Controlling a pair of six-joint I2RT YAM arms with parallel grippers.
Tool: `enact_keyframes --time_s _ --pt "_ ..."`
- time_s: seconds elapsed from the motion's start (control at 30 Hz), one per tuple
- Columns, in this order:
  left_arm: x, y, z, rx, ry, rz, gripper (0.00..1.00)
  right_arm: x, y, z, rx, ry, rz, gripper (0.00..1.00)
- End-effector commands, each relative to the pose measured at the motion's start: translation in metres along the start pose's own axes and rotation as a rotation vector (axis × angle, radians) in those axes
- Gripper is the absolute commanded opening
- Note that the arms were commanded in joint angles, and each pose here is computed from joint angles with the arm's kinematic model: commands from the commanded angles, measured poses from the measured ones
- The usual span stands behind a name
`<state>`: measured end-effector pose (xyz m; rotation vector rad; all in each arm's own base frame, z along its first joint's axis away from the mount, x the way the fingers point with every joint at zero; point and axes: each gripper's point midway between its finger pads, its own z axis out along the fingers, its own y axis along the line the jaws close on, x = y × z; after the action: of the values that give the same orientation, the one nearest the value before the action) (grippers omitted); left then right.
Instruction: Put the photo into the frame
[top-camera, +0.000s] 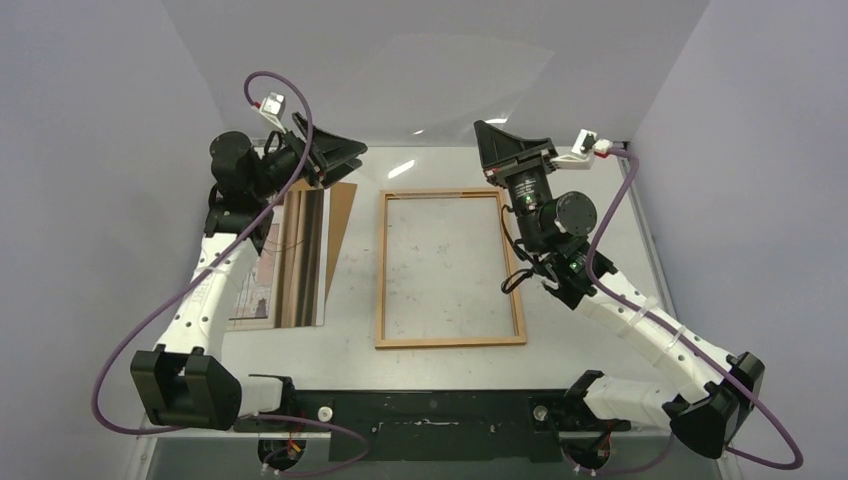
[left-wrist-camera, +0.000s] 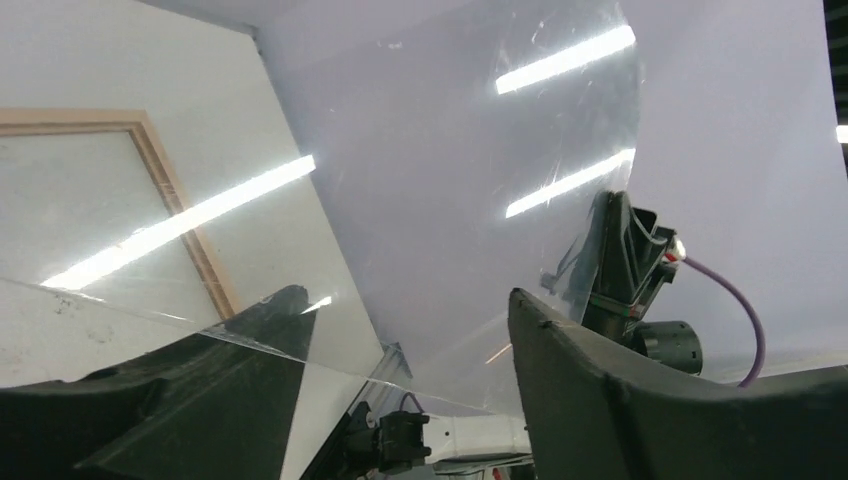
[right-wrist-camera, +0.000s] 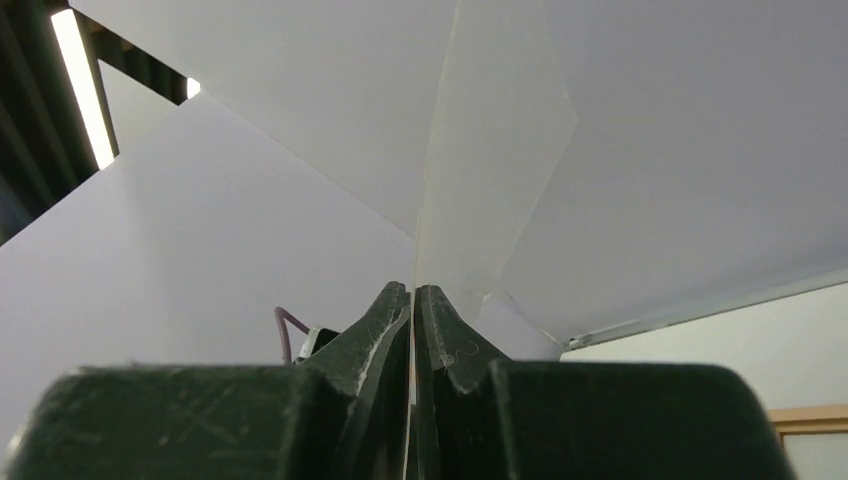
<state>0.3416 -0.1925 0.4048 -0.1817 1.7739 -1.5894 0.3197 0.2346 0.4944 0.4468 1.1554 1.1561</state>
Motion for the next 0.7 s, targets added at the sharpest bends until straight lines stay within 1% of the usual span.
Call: enact_keyframes --time_s 0.0,0.03,0.2,0.27,0.33,0.37,0.4,0.47,0.5,0.53,0.57,0.6,0.63,0.67 --pt "-0.035 -0.030 -0.005 0.081 -0.098 0.081 0.65 -0.011 0.003 -0.016 -0.008 -0.042 0.046 0.05" --pt "-0.038 -0.028 -0.005 0.073 -0.105 0.086 0.61 -0.008 -0.001 -0.019 -0.001 -0.037 0.048 0.05" --pt "-0.047 -0.013 -0.003 0.034 -0.130 0.110 0.52 0.019 -0.016 -0.029 0.030 0.031 0.045 0.05" --pt "-0.053 -0.007 -0.003 0.019 -0.143 0.124 0.46 0.030 -0.024 -0.034 0.047 0.056 0.044 0.05" --pt "-0.060 0.001 -0.004 0.004 -0.157 0.130 0.37 0.041 -0.032 -0.041 0.067 0.084 0.047 0.05" --pt "-0.063 0.002 -0.005 0.006 -0.161 0.136 0.30 0.047 -0.037 -0.044 0.074 0.101 0.046 0.05" --pt "-0.064 0.003 -0.004 0.004 -0.159 0.139 0.22 0.053 -0.041 -0.046 0.083 0.116 0.046 0.05" --pt "-0.066 0.000 -0.003 0.010 -0.151 0.149 0.02 0.067 -0.049 -0.052 0.103 0.152 0.040 0.05" --pt "-0.067 0.000 -0.002 0.006 -0.145 0.149 0.00 0.077 -0.055 -0.055 0.112 0.182 0.035 0.06" --pt "-0.077 0.005 -0.007 -0.014 -0.162 0.157 0.00 0.085 -0.060 -0.058 0.126 0.214 0.029 0.11" --pt "-0.080 0.005 -0.009 -0.025 -0.161 0.171 0.00 0.095 -0.068 -0.062 0.144 0.255 0.013 0.18" --pt "-0.082 0.006 -0.010 -0.040 -0.156 0.190 0.00 0.105 -0.076 -0.067 0.161 0.299 -0.005 0.34" --pt "-0.084 0.007 -0.012 -0.052 -0.154 0.217 0.00 0.112 -0.084 -0.073 0.175 0.341 -0.025 0.51" --pt "-0.086 0.005 -0.014 -0.060 -0.148 0.265 0.00 0.118 -0.091 -0.077 0.169 0.394 -0.055 0.64"
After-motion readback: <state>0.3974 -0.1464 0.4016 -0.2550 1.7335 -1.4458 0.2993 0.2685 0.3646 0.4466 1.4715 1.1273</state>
